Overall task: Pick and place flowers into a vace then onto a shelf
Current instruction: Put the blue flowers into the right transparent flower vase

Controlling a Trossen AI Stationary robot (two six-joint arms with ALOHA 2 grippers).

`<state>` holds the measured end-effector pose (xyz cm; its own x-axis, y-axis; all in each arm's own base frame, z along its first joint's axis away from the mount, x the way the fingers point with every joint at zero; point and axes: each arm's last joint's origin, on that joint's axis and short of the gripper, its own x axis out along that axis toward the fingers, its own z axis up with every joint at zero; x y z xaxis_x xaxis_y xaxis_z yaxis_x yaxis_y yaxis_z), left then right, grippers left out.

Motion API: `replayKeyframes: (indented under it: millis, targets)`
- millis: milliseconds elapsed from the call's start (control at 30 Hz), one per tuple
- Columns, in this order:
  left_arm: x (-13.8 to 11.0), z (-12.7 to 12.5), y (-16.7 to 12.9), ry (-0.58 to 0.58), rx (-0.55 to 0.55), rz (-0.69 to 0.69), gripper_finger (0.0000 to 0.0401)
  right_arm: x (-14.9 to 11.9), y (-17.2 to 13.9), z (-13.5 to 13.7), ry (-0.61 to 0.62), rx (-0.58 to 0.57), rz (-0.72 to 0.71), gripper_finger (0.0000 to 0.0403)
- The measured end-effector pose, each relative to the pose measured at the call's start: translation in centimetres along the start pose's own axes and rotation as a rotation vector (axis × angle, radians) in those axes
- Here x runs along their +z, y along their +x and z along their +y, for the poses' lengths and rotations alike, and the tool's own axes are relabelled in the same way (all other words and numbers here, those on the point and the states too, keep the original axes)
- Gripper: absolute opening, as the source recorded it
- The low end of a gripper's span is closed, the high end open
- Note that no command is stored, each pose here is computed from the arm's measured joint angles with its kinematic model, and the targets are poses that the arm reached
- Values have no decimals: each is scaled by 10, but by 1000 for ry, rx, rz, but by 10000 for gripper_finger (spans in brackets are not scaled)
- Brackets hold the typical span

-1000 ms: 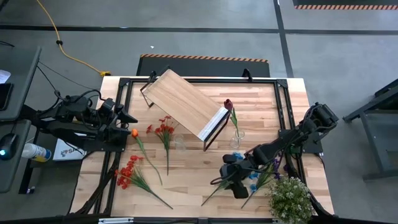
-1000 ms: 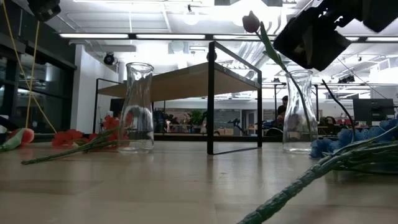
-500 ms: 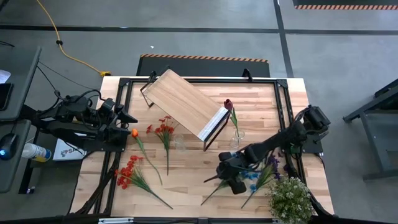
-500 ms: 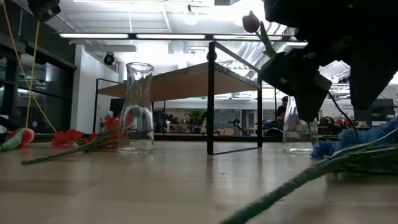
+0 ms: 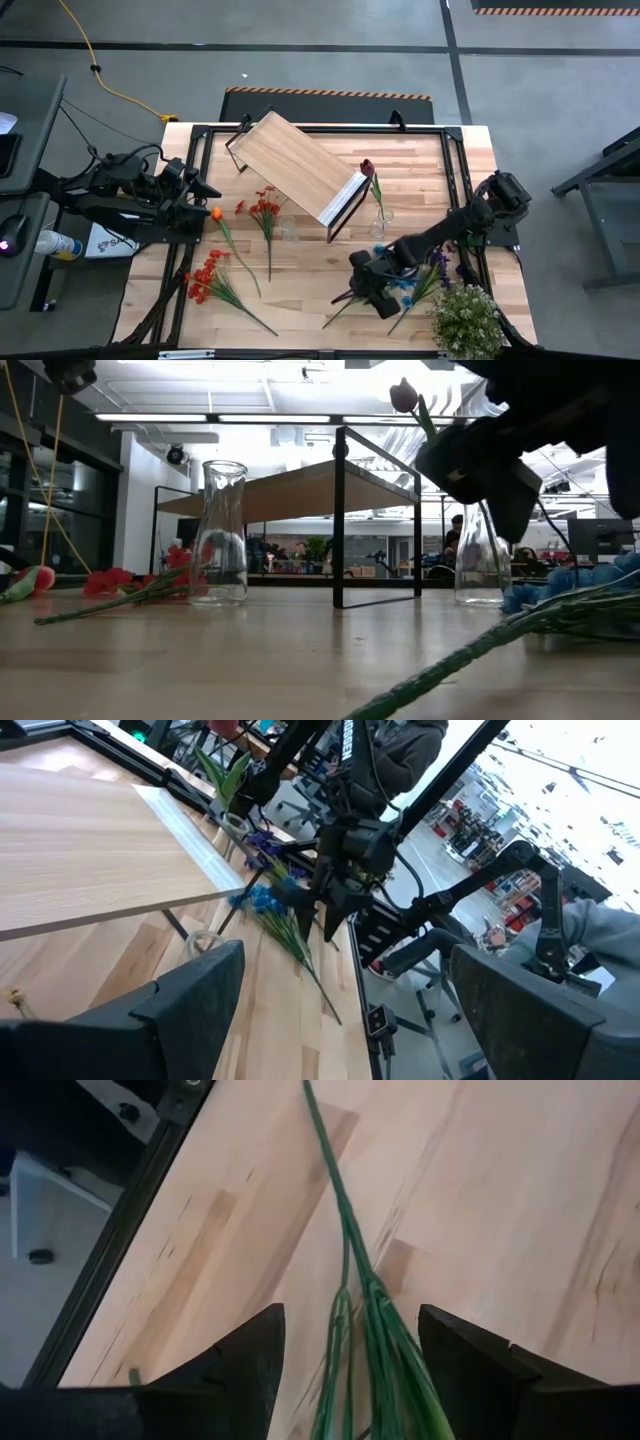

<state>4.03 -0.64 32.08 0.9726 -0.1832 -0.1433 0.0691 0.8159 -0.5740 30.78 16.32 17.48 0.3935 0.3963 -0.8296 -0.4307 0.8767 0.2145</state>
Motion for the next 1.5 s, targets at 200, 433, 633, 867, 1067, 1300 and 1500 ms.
replayKeyframes:
  millis: [200,433,633,867,1067,1300,1500]
  targets:
    - [-2,1,0,-2,11,16,386,0,0,0,7,19,3,220]
    - [-2,1,0,-3,12,16,386,-7,17,-3,37,48,60,220]
    - [-2,1,0,-3,12,17,386,-12,30,-8,44,-20,88,220]
    - [-2,1,0,-4,12,17,386,-12,33,-9,98,-36,81,220]
    - [-2,1,0,-4,12,16,386,-9,32,-10,110,-105,62,220]
    - [-2,1,0,-4,12,16,386,7,24,-8,79,-152,40,220]
    - [-2,1,0,-4,12,16,385,7,22,-8,81,-161,57,220]
